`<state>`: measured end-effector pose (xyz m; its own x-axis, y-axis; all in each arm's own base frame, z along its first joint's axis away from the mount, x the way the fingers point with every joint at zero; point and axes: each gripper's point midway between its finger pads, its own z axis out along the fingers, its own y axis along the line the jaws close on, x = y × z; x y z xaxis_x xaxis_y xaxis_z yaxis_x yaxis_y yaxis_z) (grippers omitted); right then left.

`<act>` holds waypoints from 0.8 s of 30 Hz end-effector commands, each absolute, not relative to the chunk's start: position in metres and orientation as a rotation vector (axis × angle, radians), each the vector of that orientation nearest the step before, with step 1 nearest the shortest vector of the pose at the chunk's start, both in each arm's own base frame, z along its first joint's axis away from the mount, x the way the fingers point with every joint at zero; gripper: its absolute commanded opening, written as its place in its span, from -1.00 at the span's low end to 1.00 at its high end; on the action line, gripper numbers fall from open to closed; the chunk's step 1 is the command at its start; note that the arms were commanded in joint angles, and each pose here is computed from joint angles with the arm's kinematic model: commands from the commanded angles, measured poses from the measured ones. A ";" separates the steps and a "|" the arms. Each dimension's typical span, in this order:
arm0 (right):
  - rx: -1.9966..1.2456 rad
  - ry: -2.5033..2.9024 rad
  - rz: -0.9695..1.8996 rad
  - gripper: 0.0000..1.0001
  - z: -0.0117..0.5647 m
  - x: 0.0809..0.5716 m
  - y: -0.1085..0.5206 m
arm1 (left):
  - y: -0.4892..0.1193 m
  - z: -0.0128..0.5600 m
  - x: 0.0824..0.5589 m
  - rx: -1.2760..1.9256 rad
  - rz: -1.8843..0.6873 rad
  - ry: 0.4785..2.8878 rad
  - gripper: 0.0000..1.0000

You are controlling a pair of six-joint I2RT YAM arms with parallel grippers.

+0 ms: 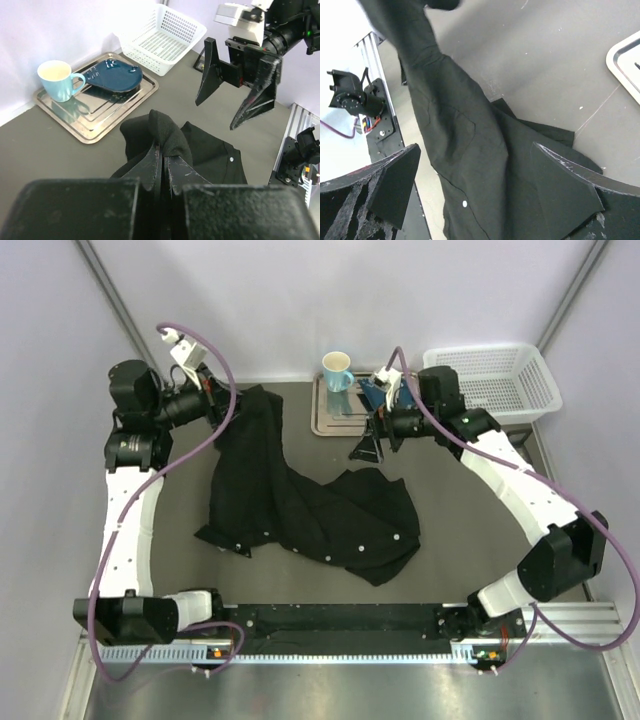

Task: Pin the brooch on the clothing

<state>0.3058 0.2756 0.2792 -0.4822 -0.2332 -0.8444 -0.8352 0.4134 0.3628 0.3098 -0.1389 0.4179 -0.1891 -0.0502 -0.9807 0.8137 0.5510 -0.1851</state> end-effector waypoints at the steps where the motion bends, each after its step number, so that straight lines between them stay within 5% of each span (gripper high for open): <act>1: -1.062 1.735 1.010 0.89 0.319 0.294 0.274 | -0.164 0.446 0.313 0.759 -0.924 1.444 -1.00; 10: -0.869 1.665 0.758 0.94 0.382 0.313 0.202 | -0.292 0.430 0.317 1.043 -1.049 1.380 -1.00; 18: -0.433 1.832 0.491 0.96 0.362 0.332 0.053 | -0.438 0.311 0.230 1.554 -1.038 1.364 -1.00; 22: -0.509 1.841 0.529 0.95 0.346 0.319 0.059 | -0.423 0.290 0.199 1.732 -1.129 1.298 0.33; 24: -0.577 1.831 0.645 0.93 0.339 0.310 0.078 | -0.392 0.292 0.197 1.737 -1.153 1.285 0.50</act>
<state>0.3289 0.0511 0.3541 -0.2997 -0.0652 -0.9518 -0.5261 0.8436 0.1078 0.1938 -0.4443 0.2612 0.0146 0.4200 -0.9074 0.9705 -0.2243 -0.0881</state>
